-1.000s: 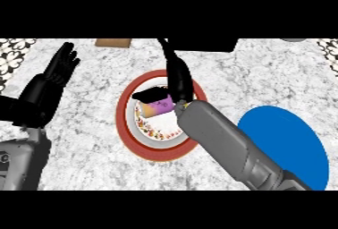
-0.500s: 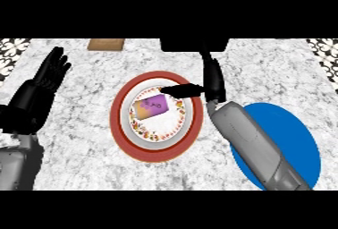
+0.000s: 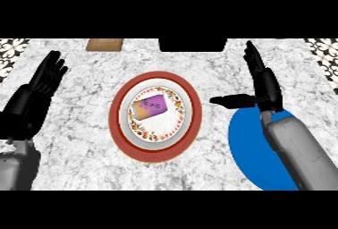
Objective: Pick the can from the plate and place it in the plate
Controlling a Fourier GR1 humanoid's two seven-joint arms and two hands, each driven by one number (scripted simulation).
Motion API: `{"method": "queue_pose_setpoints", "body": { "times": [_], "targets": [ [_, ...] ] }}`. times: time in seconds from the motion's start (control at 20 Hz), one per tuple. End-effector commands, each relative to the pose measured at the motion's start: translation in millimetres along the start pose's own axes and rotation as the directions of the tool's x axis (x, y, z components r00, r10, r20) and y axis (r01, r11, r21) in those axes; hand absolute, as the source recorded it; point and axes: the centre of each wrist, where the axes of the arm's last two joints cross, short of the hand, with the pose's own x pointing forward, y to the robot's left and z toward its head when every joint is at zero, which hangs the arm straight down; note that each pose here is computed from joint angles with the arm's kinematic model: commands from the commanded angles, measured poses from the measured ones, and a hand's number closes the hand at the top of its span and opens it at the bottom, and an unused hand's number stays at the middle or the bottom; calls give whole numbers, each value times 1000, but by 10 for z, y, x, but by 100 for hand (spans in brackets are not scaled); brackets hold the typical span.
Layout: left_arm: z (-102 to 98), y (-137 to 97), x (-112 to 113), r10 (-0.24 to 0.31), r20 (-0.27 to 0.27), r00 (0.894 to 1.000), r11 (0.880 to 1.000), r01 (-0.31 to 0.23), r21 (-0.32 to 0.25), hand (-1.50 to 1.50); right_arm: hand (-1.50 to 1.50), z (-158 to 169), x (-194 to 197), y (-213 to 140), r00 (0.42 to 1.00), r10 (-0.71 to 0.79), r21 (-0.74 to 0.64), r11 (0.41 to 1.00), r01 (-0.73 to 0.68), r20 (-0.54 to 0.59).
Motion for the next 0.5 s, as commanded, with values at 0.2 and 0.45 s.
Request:
{"method": "queue_pose_setpoints", "body": {
  "times": [0.2,0.45],
  "targets": [
    [67,-95,69,3,0,1000,1000,-3,-2,0,-150,186,-234,-696,1000,23,18,1000,-23,6],
    [-191,-21,-32,-6,16,1000,1000,6,3,0,-150,383,-141,-660,995,88,-38,996,-86,41]
  ]
}}
